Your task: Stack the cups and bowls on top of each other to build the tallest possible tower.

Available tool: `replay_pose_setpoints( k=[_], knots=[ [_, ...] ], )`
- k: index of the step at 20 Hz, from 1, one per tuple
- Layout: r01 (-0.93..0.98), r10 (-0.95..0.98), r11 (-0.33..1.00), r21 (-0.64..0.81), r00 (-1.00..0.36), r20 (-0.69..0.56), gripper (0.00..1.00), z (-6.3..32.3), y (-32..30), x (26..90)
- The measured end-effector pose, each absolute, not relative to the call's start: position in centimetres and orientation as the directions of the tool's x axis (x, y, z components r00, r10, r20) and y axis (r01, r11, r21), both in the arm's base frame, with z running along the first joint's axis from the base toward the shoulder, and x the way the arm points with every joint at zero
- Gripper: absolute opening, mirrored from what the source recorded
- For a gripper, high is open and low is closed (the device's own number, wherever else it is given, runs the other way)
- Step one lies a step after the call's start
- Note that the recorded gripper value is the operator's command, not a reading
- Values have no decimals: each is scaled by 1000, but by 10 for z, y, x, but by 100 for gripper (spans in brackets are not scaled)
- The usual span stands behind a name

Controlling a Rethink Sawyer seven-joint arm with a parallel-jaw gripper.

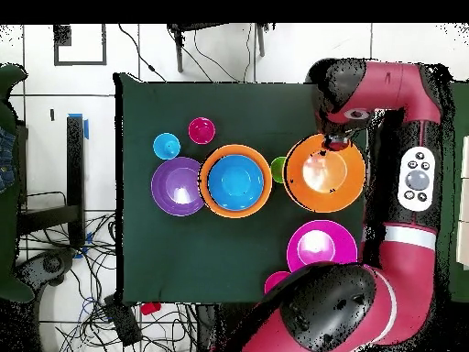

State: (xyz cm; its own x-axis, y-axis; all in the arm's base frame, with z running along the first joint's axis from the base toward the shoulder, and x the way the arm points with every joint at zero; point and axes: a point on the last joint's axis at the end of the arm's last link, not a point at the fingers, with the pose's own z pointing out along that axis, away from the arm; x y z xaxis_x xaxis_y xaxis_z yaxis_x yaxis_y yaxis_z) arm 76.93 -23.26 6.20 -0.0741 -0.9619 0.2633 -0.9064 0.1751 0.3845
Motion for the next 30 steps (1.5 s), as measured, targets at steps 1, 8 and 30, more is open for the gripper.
replay_pose_setpoints(
  k=[1, 8, 30],
  knots=[
    [-905, -961, 177, 387, -75, 264, 0, 64, -233, 769],
    [-876, -957, 209, 435, -91, 276, 0, 84, -232, 769],
    [-826, -952, 50, 562, -208, -222, 0, 149, -176, 761]
  ],
)
